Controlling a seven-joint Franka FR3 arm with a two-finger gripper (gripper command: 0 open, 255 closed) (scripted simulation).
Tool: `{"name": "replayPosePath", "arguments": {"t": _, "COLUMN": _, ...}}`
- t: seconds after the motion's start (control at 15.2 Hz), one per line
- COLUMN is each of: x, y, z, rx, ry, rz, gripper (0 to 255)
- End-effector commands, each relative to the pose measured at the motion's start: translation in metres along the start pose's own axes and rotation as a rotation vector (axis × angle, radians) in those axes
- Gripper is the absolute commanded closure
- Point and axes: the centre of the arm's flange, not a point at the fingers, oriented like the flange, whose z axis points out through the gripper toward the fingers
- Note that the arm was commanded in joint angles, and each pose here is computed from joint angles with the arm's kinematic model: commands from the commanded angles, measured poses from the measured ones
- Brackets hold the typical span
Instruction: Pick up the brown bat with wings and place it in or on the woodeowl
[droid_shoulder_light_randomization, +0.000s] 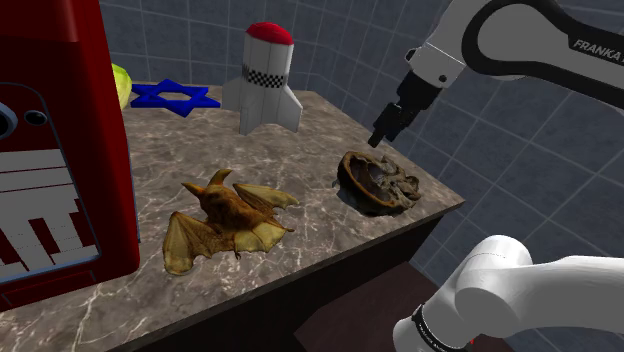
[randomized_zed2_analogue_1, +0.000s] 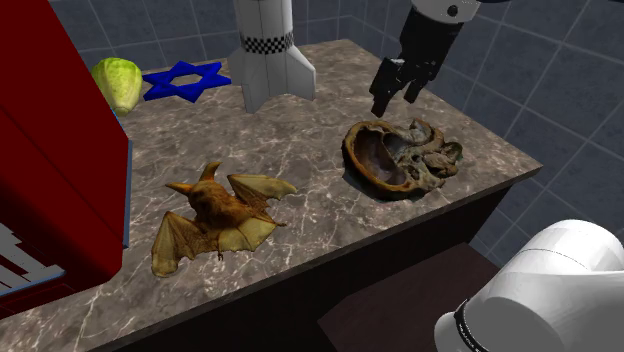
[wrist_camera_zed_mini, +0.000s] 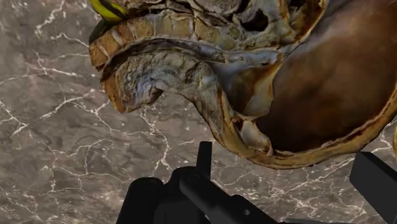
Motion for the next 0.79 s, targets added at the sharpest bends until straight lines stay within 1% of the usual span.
{"name": "replayPosePath", "arguments": {"t": 0.0, "x": 0.0, "y": 0.0, "z": 0.0, "rx": 0.0, "ry": 0.0, "rz": 0.0, "gripper": 0}}
{"name": "replayPosePath", "arguments": {"t": 0.33, "x": 0.006, "y": -0.072, "z": 0.014, "rx": -0.049, "ry": 0.001, "rz": 0.142, "gripper": 0}}
{"name": "replayPosePath", "arguments": {"t": 0.73, "x": 0.026, "y": -0.155, "z": 0.035, "rx": -0.108, "ry": 0.002, "rz": 0.312, "gripper": 0}}
